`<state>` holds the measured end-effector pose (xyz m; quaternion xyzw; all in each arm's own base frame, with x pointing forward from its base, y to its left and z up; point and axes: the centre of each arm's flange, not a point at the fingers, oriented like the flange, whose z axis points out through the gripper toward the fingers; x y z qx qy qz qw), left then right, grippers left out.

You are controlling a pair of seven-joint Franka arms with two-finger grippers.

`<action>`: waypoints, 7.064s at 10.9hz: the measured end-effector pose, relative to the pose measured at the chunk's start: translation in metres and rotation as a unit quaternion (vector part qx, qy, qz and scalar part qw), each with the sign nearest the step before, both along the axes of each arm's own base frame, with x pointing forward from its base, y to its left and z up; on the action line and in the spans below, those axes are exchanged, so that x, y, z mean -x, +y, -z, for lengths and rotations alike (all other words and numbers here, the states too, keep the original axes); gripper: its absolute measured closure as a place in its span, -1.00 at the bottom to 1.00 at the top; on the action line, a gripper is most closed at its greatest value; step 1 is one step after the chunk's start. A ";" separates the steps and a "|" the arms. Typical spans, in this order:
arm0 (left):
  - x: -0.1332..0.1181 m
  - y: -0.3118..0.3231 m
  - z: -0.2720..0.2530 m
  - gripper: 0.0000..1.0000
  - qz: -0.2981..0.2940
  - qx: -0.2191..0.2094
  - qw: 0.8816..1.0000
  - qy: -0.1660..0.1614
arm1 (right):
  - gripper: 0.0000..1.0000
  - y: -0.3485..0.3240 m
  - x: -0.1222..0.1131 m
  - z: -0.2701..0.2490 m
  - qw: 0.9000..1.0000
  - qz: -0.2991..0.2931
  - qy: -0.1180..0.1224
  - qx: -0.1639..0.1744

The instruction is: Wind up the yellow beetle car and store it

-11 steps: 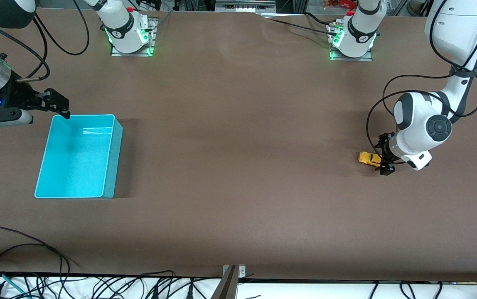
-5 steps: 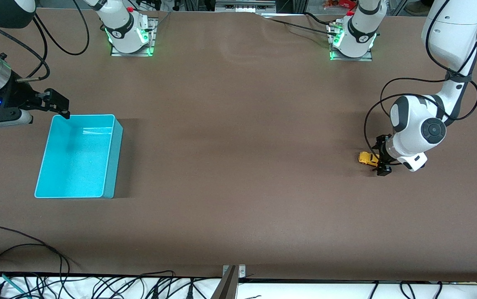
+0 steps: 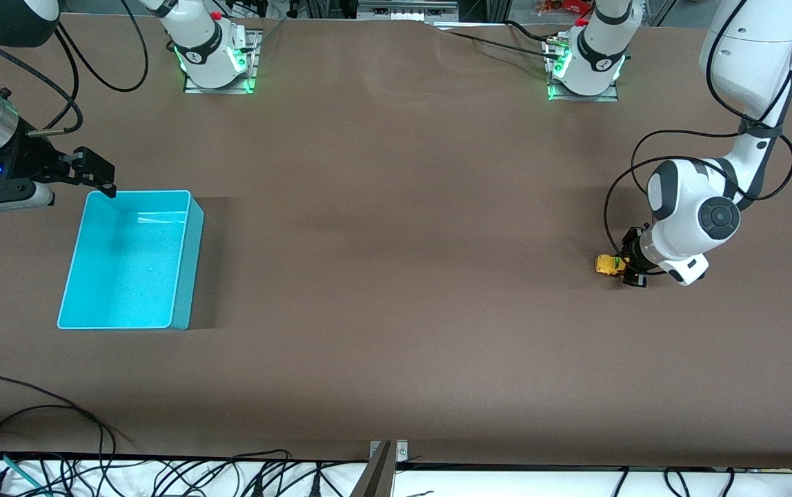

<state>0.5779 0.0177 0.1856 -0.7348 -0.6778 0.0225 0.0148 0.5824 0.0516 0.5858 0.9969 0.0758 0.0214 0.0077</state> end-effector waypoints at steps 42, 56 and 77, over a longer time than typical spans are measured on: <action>-0.018 0.037 0.003 0.08 -0.040 -0.028 0.999 0.013 | -1.00 0.000 0.000 0.000 1.000 0.000 0.000 0.000; -0.043 0.061 0.010 -1.00 -0.053 -0.031 0.998 -0.009 | -1.00 0.000 0.000 -0.001 1.000 0.000 -0.001 0.000; -0.079 0.058 -0.207 -1.00 0.379 0.031 0.915 0.138 | -1.00 0.000 -0.001 -0.002 1.000 0.000 -0.002 0.000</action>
